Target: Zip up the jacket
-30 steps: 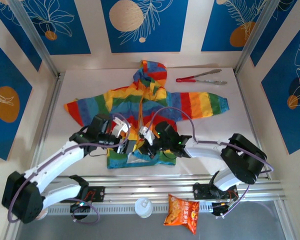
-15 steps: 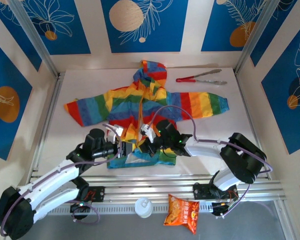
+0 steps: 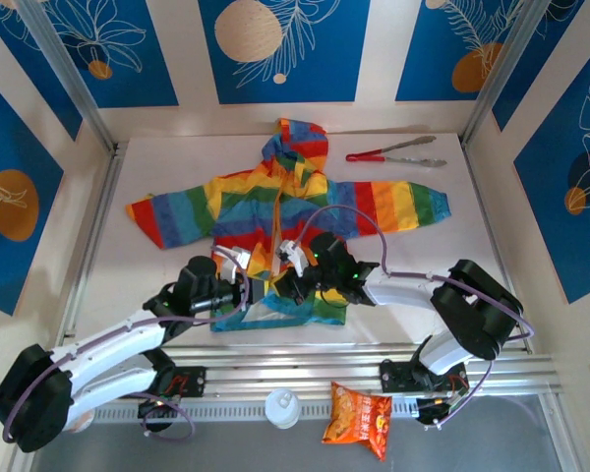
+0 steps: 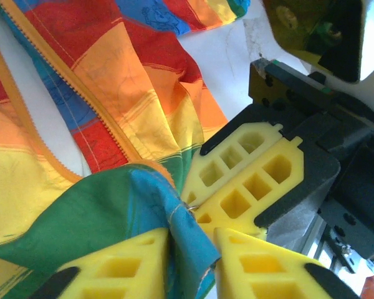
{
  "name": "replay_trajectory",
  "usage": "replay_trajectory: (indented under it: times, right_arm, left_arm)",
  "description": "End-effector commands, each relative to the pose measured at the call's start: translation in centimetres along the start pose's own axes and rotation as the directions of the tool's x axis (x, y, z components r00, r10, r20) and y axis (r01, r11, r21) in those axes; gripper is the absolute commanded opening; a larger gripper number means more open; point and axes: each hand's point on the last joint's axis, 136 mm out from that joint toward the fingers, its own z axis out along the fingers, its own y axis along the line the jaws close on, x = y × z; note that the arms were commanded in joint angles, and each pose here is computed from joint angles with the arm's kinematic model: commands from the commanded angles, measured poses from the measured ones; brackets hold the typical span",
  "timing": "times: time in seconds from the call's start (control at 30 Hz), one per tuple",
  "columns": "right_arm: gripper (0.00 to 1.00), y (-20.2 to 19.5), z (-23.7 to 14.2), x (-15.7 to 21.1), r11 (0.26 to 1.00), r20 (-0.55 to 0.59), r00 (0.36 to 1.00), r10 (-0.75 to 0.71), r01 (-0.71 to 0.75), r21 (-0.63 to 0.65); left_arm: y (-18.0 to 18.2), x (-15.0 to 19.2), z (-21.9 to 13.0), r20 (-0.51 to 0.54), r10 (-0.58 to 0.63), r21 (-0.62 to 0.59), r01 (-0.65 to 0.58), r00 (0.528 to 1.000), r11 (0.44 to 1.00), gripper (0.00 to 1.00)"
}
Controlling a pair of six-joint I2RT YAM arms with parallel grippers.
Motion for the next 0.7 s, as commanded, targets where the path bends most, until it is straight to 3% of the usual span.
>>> replay_trajectory:
  times: [0.0,0.17,0.33,0.67]
  right_arm:
    - [0.00,0.49,-0.14,-0.99,1.000,0.025,1.000,0.004,-0.003,-0.029]
    - [0.00,0.61,-0.23,-1.06,0.999,0.026,1.000,0.000,0.001,-0.032]
    - [0.00,0.73,-0.23,-1.07,0.999,0.028,1.000,0.000,0.001,-0.039]
    - [0.00,1.33,-0.67,-1.05,0.996,0.010,0.998,-0.069,0.069,-0.064]
  left_arm:
    - [0.39,0.56,0.14,-0.015,0.002,-0.021,-0.003,1.000,1.000,0.19]
    - [0.52,0.52,0.03,-0.003,0.005,-0.027,-0.005,1.000,1.000,0.32]
    - [0.16,0.24,0.18,0.002,0.009,-0.010,-0.009,1.000,1.000,0.32]
    - [-0.36,0.31,0.17,-0.056,0.070,-0.006,-0.070,0.996,0.998,0.00]
